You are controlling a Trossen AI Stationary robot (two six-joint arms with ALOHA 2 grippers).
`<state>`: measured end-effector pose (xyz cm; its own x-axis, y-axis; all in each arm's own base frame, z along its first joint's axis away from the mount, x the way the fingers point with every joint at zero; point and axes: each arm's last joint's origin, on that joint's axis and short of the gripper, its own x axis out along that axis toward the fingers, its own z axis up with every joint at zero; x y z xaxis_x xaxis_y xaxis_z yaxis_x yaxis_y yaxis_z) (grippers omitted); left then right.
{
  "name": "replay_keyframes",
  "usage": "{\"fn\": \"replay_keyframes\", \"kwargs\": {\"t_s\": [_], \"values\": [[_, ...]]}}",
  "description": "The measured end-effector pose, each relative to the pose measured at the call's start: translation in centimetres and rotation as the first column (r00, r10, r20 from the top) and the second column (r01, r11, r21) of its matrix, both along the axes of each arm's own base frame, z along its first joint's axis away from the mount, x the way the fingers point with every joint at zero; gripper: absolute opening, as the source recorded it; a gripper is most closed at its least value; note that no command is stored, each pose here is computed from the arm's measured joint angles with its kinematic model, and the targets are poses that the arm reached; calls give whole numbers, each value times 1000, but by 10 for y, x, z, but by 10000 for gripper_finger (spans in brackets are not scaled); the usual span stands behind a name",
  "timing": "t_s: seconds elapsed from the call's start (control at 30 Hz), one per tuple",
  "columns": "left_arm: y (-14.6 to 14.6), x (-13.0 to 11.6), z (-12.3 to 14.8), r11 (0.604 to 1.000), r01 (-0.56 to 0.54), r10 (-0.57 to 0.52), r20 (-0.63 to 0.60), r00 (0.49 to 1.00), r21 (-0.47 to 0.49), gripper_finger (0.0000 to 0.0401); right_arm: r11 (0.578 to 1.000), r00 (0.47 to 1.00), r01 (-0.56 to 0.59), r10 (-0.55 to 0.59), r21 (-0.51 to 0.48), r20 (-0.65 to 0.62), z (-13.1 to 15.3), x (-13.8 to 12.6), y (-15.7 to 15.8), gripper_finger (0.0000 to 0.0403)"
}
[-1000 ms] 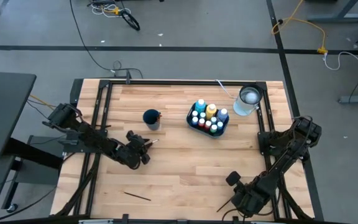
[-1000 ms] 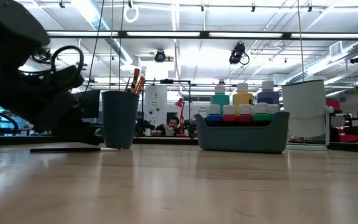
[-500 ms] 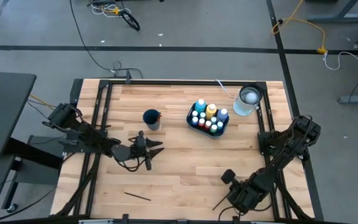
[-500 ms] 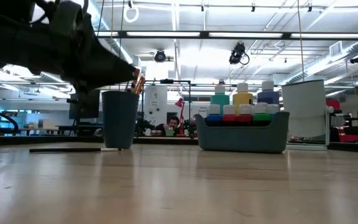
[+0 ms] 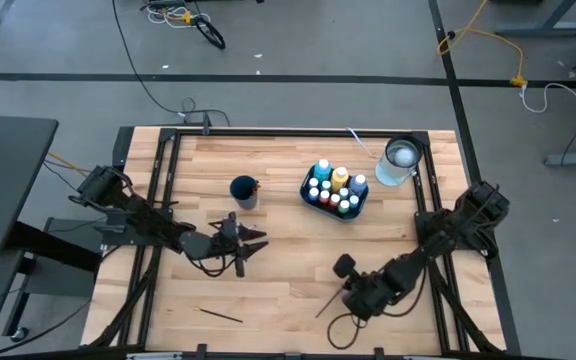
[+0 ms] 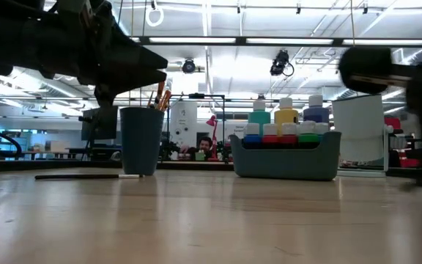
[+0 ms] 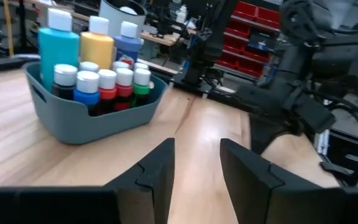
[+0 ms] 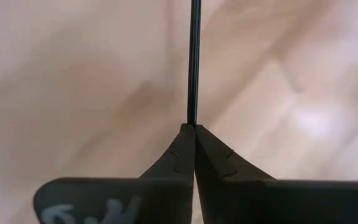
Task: Pick & Place Paint Supplies
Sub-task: Put the silver paintbrush into the blue cup
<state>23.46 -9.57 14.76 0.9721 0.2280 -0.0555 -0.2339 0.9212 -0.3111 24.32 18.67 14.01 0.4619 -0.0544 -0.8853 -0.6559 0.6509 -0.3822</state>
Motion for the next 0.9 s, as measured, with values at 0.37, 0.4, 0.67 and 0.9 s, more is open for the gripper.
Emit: {"fn": "replay_keyframes", "kwargs": {"t_s": [0.37,0.4,0.67,0.9], "values": [[14,20,-2,896,165,-190,-20,982,-412,138,974,962,-128,168,-185,214,13,40,-24,0],[14,23,-2,879,183,-215,-24,976,-441,138,968,952,-147,195,-204,236,15,45,-26,0],[13,43,8,799,234,-325,-71,943,-554,138,912,872,-187,326,-365,367,32,79,-58,0],[23,53,12,756,153,-280,-103,954,-637,138,874,857,-162,355,-457,374,37,92,-84,0]]}}
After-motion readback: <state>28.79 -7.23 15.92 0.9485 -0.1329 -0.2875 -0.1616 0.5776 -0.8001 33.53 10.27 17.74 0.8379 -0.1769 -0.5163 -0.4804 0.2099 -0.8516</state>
